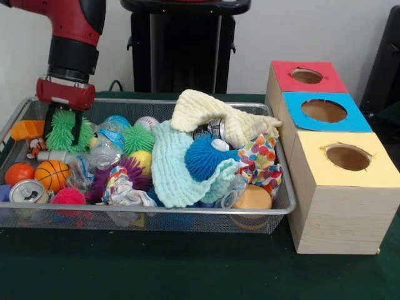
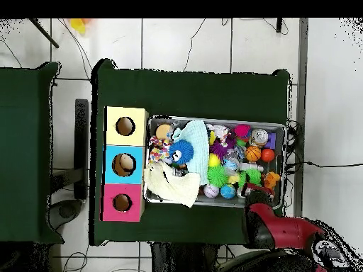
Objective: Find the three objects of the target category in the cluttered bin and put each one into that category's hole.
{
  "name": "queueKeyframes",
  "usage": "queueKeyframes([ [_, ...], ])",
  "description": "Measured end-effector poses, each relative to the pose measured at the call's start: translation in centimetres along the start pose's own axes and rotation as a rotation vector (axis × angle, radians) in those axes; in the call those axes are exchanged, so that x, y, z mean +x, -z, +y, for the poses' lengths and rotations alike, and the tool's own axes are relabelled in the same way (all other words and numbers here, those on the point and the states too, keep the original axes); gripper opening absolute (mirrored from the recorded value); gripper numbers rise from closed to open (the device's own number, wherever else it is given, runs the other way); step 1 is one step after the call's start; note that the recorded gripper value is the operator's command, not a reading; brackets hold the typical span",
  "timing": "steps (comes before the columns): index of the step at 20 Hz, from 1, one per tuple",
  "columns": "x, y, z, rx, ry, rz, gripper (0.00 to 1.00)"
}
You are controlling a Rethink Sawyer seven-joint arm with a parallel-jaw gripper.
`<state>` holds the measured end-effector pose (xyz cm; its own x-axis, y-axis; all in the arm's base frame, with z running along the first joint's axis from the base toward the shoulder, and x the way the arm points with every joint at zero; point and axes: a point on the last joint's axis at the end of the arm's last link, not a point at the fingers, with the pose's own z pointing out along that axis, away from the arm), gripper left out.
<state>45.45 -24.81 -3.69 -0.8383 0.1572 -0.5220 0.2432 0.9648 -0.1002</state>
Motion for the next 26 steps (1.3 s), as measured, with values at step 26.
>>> queueKeyframes([
  [26,2.8,-1.8,-1.6,-0.056,0.002,-0.142,1.0],
])
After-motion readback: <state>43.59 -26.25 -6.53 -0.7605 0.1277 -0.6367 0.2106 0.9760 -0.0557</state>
